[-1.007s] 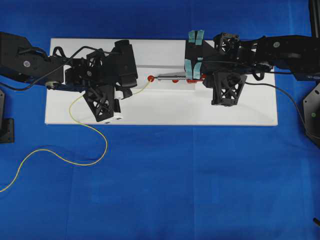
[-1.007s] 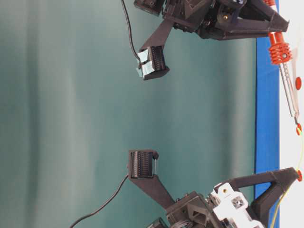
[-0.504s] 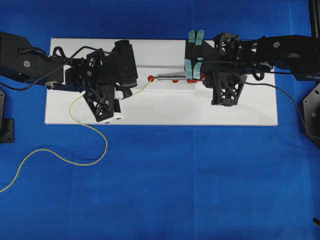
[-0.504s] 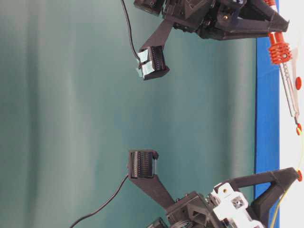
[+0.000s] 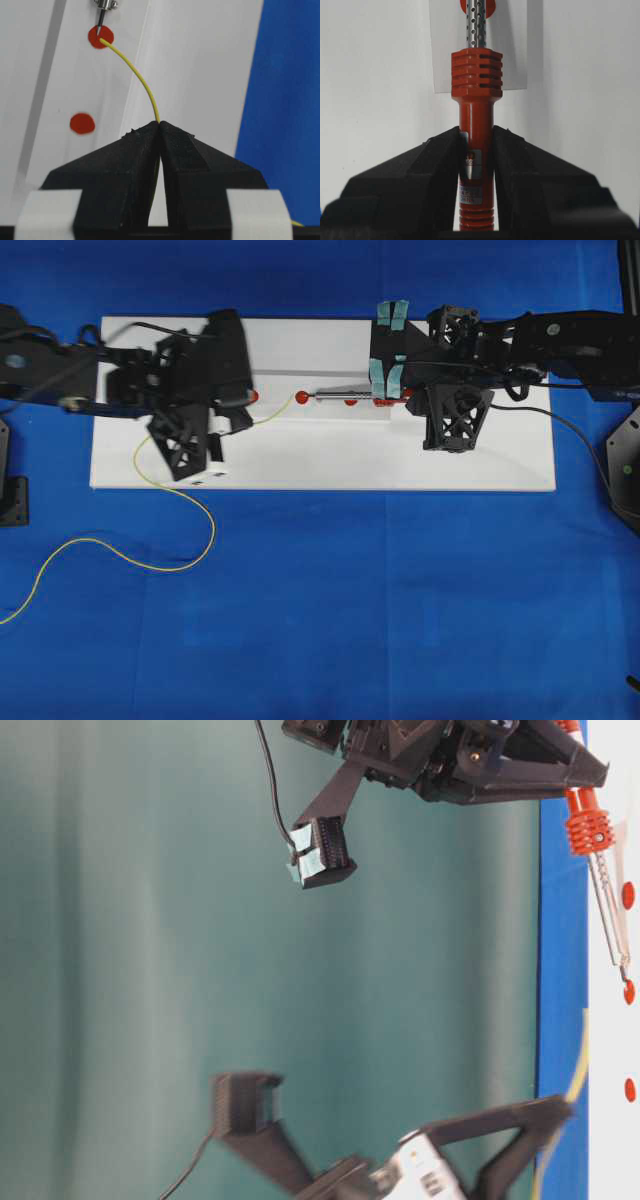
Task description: Touch the tip of the soldering iron to the tip of the solder at the mark.
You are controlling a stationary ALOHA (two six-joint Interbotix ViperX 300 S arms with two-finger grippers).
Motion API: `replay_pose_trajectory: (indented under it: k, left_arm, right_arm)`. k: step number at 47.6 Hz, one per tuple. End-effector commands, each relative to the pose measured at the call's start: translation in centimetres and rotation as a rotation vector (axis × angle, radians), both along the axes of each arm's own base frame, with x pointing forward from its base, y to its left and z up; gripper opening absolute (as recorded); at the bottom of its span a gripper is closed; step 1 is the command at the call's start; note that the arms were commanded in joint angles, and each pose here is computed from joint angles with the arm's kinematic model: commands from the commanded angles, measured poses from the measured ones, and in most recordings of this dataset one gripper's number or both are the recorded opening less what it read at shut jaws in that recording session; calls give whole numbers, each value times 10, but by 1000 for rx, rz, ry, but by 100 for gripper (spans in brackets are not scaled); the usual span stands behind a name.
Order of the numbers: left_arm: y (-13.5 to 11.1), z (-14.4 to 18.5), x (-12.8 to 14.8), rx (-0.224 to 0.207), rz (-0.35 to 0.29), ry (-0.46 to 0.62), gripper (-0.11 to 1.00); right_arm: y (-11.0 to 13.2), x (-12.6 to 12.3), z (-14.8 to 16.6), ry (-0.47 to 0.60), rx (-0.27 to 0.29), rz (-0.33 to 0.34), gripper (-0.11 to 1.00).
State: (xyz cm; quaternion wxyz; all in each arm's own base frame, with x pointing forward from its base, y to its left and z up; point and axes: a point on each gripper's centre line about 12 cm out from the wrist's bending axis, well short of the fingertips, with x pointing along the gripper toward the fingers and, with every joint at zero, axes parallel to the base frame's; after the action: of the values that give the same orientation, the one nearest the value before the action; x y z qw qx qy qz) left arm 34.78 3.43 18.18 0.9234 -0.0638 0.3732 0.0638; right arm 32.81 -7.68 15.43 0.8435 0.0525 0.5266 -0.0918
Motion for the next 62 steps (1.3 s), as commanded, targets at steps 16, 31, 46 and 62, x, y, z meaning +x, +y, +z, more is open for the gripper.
replay_pose_trajectory:
  k: [16, 31, 46, 62]
  left_arm:
    - [-2, 14, -9, 6, -5, -47, 1]
    - [-2, 14, -9, 6, -4, -47, 1]
    - [-2, 14, -10, 5, -3, -49, 1]
    - [-2, 18, -3, 7, -6, -67, 1]
  right_arm:
    - [0, 3, 9, -29, -9, 3, 6]
    - [5, -23, 36, -100, -36, 7, 6]
    - [15, -68, 40, -83, -15, -25, 6]
    - [15, -70, 39, -82, -16, -34, 6]
